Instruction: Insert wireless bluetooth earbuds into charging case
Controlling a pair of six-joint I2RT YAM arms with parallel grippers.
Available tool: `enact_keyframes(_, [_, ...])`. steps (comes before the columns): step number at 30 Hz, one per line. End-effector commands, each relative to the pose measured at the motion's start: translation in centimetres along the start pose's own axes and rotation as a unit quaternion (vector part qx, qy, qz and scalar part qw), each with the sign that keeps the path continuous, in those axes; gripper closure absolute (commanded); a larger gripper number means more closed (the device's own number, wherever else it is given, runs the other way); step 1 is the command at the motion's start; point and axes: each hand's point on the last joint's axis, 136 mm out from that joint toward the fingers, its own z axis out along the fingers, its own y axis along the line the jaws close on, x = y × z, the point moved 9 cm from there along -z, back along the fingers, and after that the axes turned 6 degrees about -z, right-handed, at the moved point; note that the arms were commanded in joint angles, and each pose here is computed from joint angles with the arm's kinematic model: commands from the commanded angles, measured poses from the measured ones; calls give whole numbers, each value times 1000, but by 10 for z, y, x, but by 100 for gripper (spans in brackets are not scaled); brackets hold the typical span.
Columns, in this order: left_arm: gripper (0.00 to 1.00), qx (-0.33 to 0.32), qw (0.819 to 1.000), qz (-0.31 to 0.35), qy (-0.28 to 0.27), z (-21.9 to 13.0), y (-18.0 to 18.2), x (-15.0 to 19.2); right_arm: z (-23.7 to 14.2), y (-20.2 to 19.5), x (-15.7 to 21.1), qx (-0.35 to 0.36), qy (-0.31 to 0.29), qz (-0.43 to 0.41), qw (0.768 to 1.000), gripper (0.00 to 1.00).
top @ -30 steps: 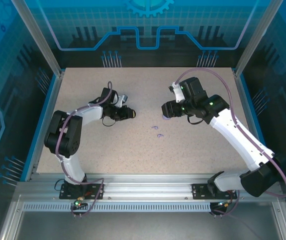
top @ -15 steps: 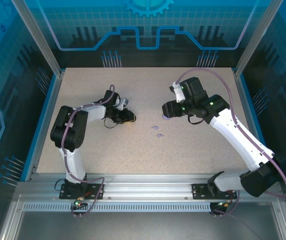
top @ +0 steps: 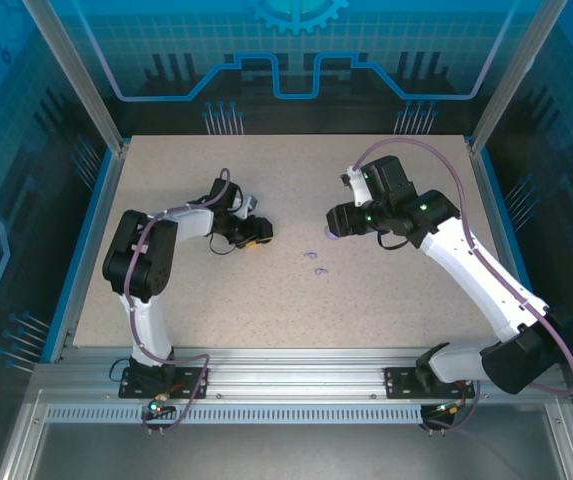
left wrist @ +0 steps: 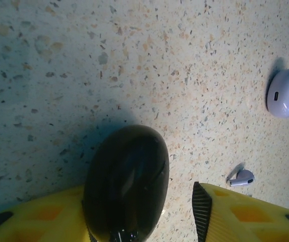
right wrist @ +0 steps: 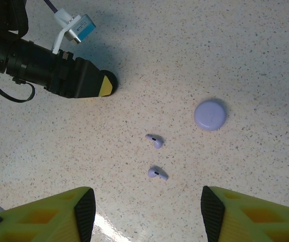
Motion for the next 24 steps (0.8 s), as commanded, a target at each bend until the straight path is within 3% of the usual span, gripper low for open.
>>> enact_keyframes(1, [45,-83,996,-11,-4,-7,16,2,-6,-5,4,8,-3,7,1000,39])
enact_keyframes(10, [41,-158,987,33,-23,-38,11,-5,-2,-9,7,9,-1,13,1000,39])
enact_keyframes(14, [42,-170,982,59,-56,-63,-1,-4,5,-12,11,6,6,18,1000,38])
enact_keyframes(20, [44,-90,982,113,-123,-109,-36,11,24,-21,14,-7,29,36,999,38])
enact_keyframes(24, [44,-35,979,144,-139,-140,-59,26,41,-27,15,-11,53,42,998,38])
